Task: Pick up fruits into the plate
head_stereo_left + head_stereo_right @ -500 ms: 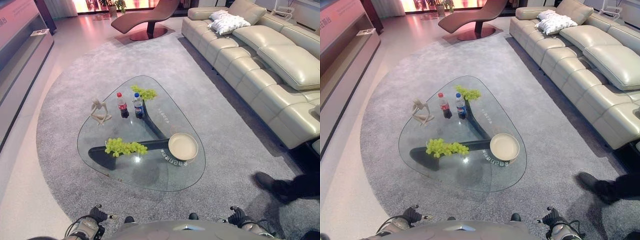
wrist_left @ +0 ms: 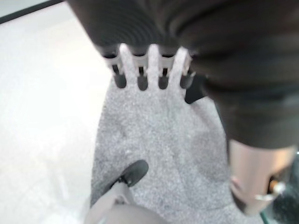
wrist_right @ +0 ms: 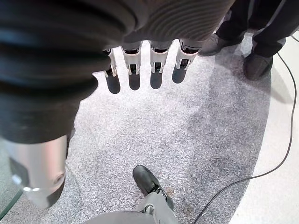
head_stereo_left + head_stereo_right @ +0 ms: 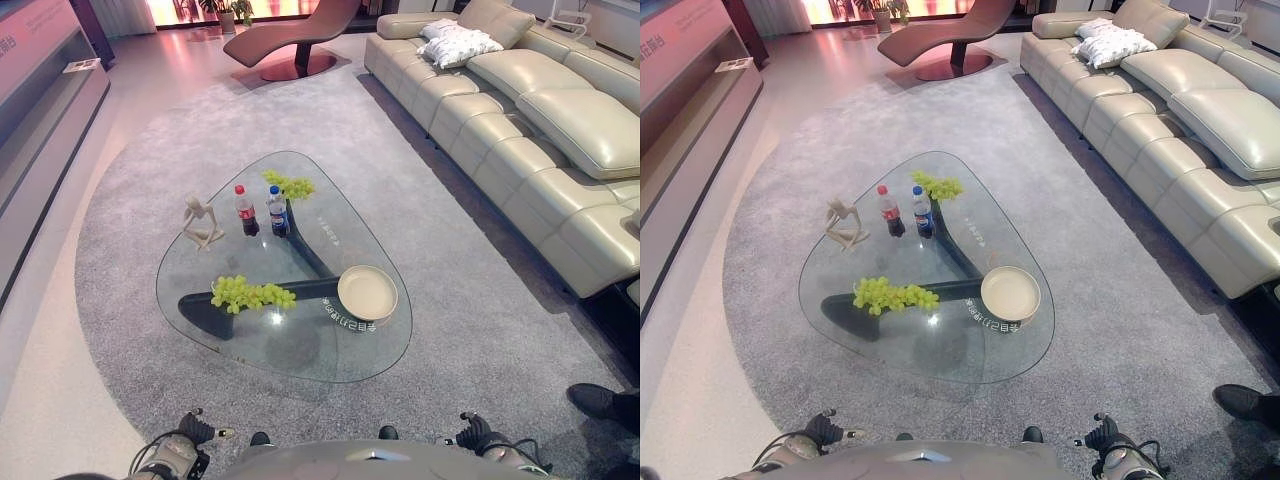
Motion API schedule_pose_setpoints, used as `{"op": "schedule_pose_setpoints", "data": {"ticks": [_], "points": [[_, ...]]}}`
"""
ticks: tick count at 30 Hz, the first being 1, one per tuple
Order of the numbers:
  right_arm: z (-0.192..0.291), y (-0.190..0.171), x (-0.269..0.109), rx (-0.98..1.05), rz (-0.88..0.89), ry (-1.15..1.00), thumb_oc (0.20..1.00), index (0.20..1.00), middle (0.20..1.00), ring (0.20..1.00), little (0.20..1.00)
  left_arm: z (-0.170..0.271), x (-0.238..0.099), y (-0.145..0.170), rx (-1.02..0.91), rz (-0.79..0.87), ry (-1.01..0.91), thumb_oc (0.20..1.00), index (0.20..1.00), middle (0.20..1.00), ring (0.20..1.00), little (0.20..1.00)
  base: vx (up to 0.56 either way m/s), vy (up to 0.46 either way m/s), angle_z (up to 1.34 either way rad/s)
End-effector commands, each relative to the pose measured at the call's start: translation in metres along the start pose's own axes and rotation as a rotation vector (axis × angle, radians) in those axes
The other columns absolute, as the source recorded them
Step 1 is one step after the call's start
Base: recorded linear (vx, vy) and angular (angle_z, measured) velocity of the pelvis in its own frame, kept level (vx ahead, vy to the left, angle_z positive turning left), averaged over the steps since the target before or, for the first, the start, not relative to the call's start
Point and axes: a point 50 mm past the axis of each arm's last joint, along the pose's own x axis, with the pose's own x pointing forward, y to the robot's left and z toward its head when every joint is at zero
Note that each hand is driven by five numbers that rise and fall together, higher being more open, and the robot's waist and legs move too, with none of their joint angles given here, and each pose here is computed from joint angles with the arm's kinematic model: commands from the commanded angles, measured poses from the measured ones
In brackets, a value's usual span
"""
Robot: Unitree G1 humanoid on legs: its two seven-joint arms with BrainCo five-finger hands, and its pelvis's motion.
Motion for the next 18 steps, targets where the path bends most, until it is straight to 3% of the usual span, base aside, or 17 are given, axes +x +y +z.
{"op": "schedule_pose_setpoints", "data": {"ticks": [1,9,18], "points": [[0.021,-0.013,0.006,0.026,-0.029,-0.022,1.000,1.000,1.000,1.000,1.000,0.020,0.005,0.014,-0.092,0.077,-0.039,1.000,1.000,1.000,1.000,1.000,0.00,0.000,0.00],[0.019,-0.017,0.006,0.012,-0.028,-0.018,1.000,1.000,1.000,1.000,1.000,0.045,0.003,0.032,-0.243,0.240,-0.207,1.000,1.000,1.000,1.000,1.000,0.00,0.000,0.00],[0.038,-0.045,0.010,-0.013,-0.095,-0.085,1.000,1.000,1.000,1.000,1.000,0.118,-0.016,0.092,-0.295,0.541,-0.532,1.000,1.000,1.000,1.000,1.000,-0.06,0.014,-0.04]]}}
